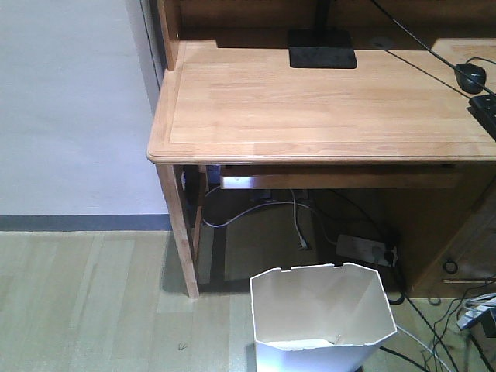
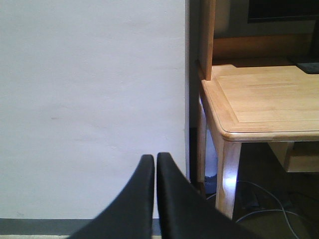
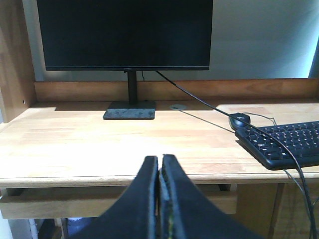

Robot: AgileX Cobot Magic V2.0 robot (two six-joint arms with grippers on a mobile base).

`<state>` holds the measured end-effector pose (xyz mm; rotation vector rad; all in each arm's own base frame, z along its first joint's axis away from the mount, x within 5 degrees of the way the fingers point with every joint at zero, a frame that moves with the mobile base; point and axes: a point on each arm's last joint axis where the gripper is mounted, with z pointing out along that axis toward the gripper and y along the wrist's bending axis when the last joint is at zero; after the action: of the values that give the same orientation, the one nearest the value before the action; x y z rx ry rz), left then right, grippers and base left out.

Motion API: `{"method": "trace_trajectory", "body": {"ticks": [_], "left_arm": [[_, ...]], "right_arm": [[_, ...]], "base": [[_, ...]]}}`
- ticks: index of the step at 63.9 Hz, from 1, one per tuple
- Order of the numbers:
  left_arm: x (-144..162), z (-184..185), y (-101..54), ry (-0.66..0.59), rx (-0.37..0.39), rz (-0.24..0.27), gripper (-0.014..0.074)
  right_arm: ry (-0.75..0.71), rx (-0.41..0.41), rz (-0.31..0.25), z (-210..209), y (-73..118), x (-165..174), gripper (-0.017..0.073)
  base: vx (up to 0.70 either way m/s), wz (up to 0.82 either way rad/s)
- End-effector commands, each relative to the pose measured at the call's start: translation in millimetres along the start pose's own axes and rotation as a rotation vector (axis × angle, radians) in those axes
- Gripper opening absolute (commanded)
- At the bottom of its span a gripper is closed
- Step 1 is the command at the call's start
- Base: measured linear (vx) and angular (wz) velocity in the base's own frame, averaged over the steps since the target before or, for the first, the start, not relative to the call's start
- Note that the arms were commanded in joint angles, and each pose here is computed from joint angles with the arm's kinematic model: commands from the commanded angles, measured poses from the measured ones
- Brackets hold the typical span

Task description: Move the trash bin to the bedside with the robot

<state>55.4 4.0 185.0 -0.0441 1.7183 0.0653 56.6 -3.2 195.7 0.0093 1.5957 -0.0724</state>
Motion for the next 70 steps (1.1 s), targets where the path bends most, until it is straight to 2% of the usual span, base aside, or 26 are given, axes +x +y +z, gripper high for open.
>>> {"method": "trace_trajectory", "body": {"ticks": [1,55,60,64,70], "left_arm": [[-0.8,0.3,-0.1,-0.066,0.0,-0.004,-0.0006],[-0.8,0.3,-0.1,-0.066,0.0,-0.004,-0.0006],[-0.8,0.3,-0.1,-0.066,0.0,-0.004,-0.0006],[-0.8,0.3,-0.1,-0.066,0.0,-0.004,-0.0006],[-0.8,0.3,-0.1,-0.066,0.0,-0.004,-0.0006]], "right_arm": [[-0.077,-0.001,-0.006,-0.8,0.2,-4.9,-0.0009],[-0.082,-0.001,-0.015,-0.8,0.3,-5.3,-0.0009],[-0.14,0.001,-0.055,-1.6,0.4,-11.3,-0.0009],[-0.22,-0.003,-0.052,-2.9,0.9,-18.5,-0.0009],[-0.214,-0.002,-0.053,-2.6,0.8,-18.6,-0.0009]], "base": [[0.0,0.0],[0.0,0.0],[0.0,0.0],[0.0,0.0],[0.0,0.0]]}}
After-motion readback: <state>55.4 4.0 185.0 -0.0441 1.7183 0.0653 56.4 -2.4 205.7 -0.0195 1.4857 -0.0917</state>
